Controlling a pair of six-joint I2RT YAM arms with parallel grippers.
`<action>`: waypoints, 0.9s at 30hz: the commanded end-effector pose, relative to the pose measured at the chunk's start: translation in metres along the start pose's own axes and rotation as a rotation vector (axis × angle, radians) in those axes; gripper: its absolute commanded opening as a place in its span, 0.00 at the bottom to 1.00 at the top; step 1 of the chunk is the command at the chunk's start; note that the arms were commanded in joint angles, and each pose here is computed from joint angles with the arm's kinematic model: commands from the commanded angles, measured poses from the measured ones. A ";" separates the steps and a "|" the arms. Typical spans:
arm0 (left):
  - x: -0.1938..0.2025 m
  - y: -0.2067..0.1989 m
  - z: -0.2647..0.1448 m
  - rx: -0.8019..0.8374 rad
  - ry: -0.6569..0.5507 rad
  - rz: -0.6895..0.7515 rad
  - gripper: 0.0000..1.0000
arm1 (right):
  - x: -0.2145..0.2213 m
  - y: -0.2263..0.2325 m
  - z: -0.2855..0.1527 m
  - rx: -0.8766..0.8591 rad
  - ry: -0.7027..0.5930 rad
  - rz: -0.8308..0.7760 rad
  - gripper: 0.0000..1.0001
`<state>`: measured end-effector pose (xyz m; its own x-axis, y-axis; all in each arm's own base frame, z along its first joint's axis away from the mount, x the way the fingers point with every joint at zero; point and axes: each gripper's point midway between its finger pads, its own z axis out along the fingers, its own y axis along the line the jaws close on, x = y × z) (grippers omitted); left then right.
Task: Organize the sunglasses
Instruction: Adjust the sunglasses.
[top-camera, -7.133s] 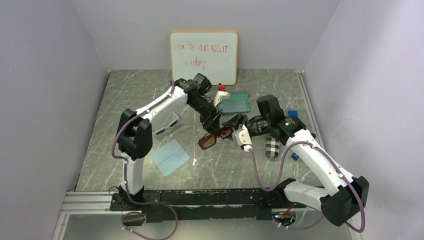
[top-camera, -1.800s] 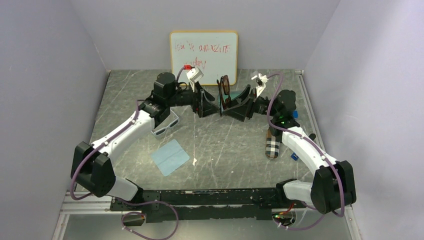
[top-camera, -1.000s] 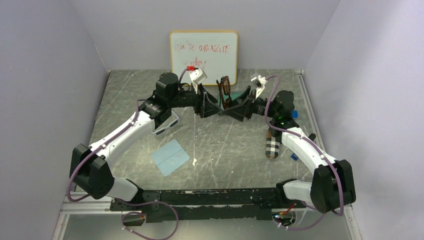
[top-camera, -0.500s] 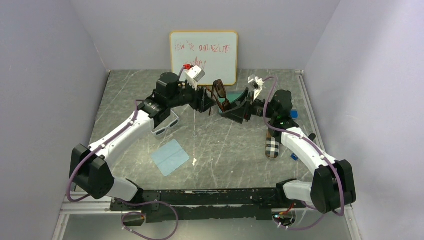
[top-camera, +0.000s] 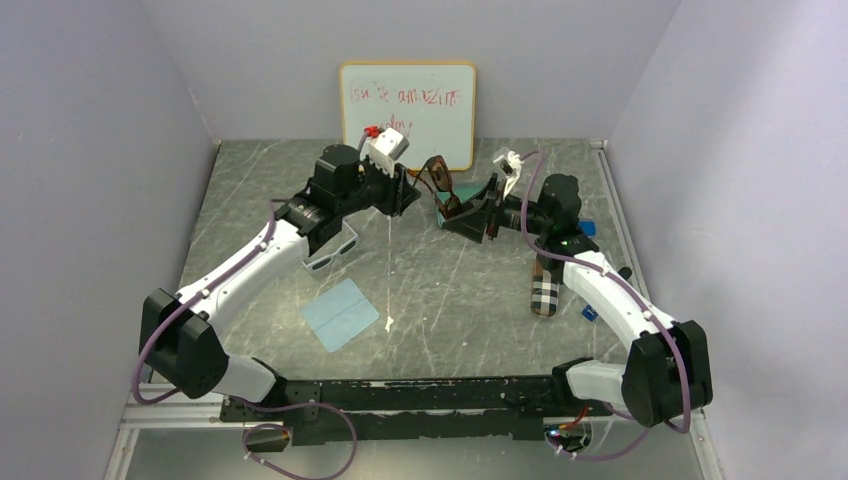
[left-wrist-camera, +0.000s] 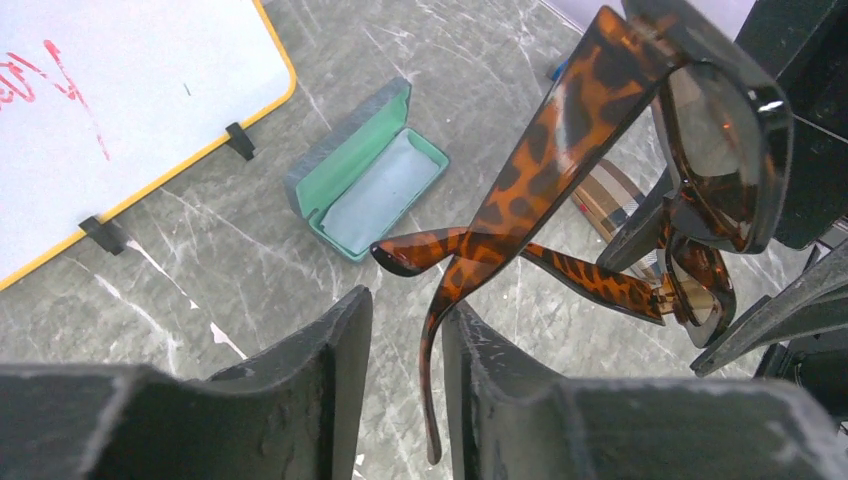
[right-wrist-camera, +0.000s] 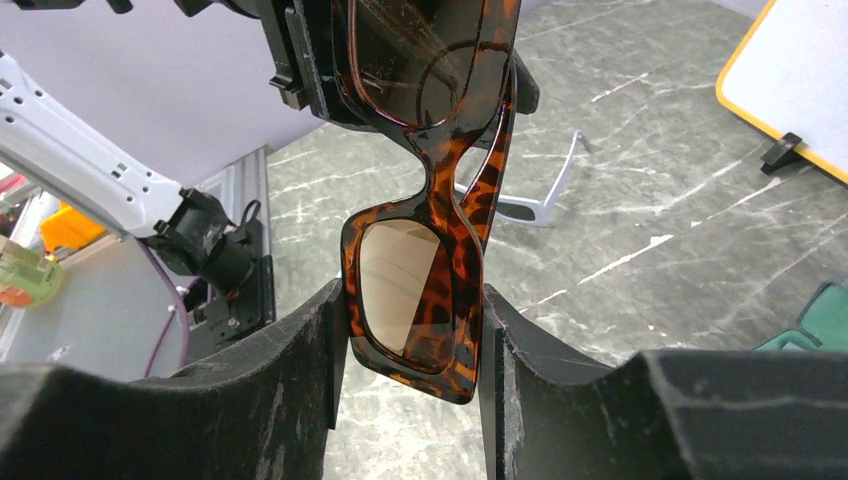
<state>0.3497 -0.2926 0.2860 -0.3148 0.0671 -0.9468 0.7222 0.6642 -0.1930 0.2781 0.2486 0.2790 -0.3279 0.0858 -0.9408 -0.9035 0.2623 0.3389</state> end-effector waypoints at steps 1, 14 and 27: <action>-0.025 0.020 -0.007 -0.108 -0.056 0.040 0.34 | -0.024 0.004 -0.001 0.019 -0.024 -0.100 0.00; -0.034 0.029 -0.014 -0.168 -0.070 0.053 0.05 | -0.022 0.002 -0.002 0.039 -0.022 -0.101 0.00; -0.037 -0.038 -0.013 0.240 -0.076 -0.065 0.05 | -0.017 -0.004 -0.001 0.062 -0.017 -0.106 0.00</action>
<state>0.3337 -0.2989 0.2861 -0.3661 0.0672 -0.9281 0.7720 0.5788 -0.2626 0.2831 0.2485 0.2749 -0.3104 0.0595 -0.9487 -0.8974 0.3107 0.3131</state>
